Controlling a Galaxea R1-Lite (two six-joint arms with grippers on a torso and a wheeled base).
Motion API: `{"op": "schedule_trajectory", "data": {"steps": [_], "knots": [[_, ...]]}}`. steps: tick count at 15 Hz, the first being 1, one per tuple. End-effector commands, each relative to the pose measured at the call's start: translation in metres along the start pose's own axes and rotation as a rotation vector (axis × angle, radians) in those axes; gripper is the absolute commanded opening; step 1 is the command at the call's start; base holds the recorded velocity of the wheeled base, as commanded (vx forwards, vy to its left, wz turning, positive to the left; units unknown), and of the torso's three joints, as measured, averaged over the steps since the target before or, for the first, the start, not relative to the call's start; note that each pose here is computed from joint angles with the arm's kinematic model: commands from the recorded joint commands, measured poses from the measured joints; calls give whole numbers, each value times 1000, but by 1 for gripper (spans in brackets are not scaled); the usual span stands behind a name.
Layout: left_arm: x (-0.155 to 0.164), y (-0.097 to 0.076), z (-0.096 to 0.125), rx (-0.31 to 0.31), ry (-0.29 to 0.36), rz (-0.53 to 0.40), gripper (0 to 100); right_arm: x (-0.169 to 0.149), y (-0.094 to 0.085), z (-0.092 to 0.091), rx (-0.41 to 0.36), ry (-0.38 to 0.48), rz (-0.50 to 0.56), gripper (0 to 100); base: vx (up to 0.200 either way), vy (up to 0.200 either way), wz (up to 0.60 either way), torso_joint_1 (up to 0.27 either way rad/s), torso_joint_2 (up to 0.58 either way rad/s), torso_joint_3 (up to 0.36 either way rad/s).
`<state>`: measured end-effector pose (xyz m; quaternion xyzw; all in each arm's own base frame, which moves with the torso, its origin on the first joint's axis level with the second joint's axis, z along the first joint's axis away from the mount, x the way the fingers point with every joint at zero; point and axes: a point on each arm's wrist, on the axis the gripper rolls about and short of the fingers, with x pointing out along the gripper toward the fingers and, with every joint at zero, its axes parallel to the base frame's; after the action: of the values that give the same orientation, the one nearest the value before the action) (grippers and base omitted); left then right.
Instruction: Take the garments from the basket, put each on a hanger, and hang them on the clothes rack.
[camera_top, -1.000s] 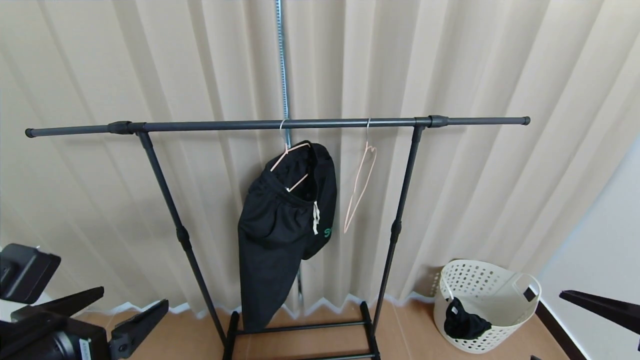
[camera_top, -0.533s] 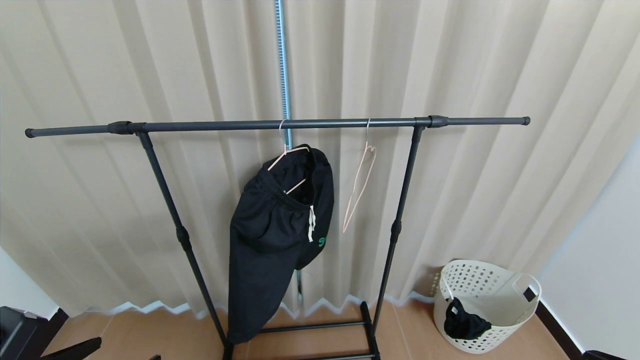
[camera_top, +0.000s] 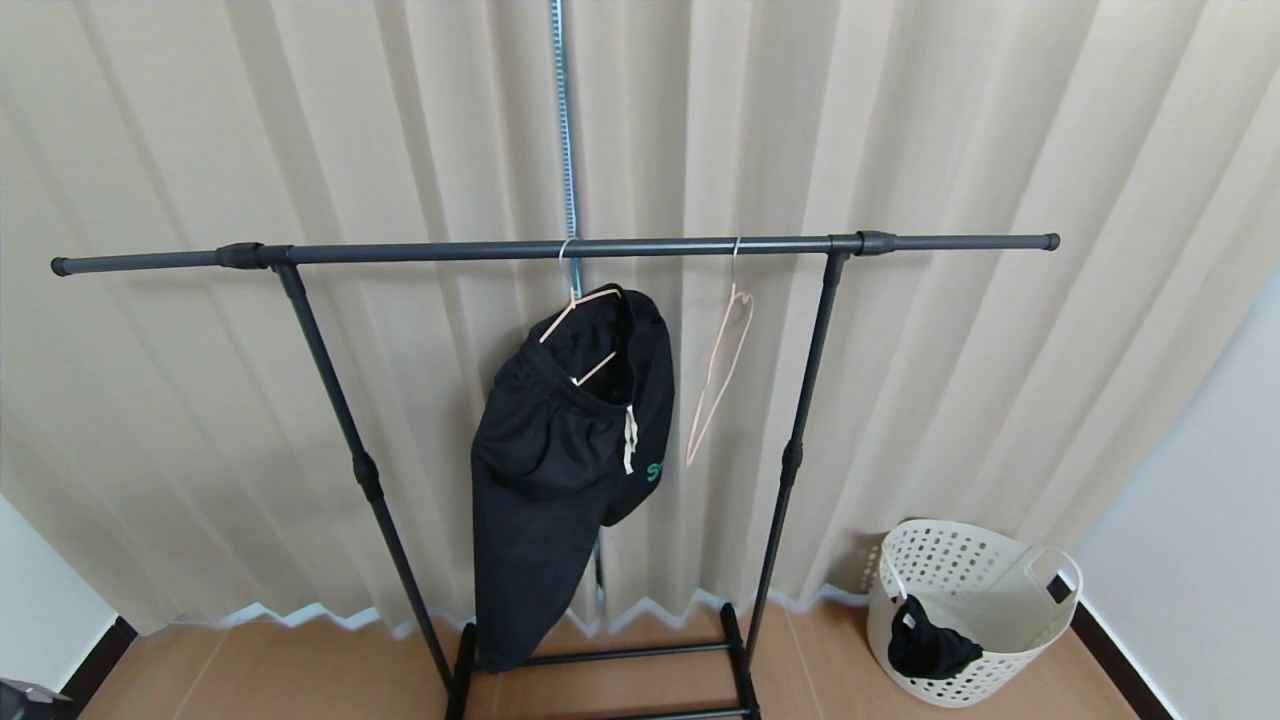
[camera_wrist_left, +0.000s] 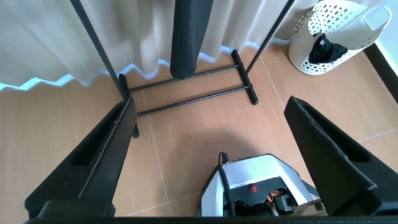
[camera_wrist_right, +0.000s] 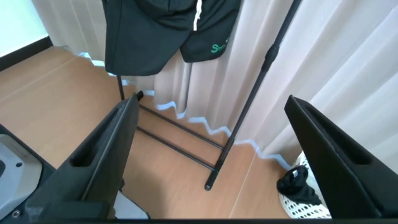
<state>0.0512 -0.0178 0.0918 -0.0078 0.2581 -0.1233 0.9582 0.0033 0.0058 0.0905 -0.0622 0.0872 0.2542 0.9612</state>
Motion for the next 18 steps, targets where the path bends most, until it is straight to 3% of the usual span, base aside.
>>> {"op": "schedule_trajectory", "data": {"steps": [1, 4, 10, 13, 15, 18], "knots": [[-5, 1, -5, -2, -7, -5, 100, -1, 0, 0, -3, -13, -2, 100, 0, 0, 0, 0, 0, 0], [-14, 2, -17, 22, 22, -39, 100, -2, 0, 0, -5, -20, -6, 100, 0, 0, 0, 0, 0, 0], [-18, 3, -21, 28, 4, -45, 100, -3, 1, -1, -7, -32, -6, 100, 0, 0, 0, 0, 0, 0], [-25, 8, -22, 114, -80, 116, 100, -5, 1, -1, -12, -54, -33, 100, 0, 0, 0, 0, 0, 0], [-29, 8, -23, 140, -129, 134, 100, -5, 1, -1, -12, -56, -36, 100, 0, 0, 0, 0, 0, 0], [-30, 10, -24, 109, -142, 210, 100, -5, 1, -1, -12, -54, -38, 100, 0, 0, 0, 0, 0, 0]]}}
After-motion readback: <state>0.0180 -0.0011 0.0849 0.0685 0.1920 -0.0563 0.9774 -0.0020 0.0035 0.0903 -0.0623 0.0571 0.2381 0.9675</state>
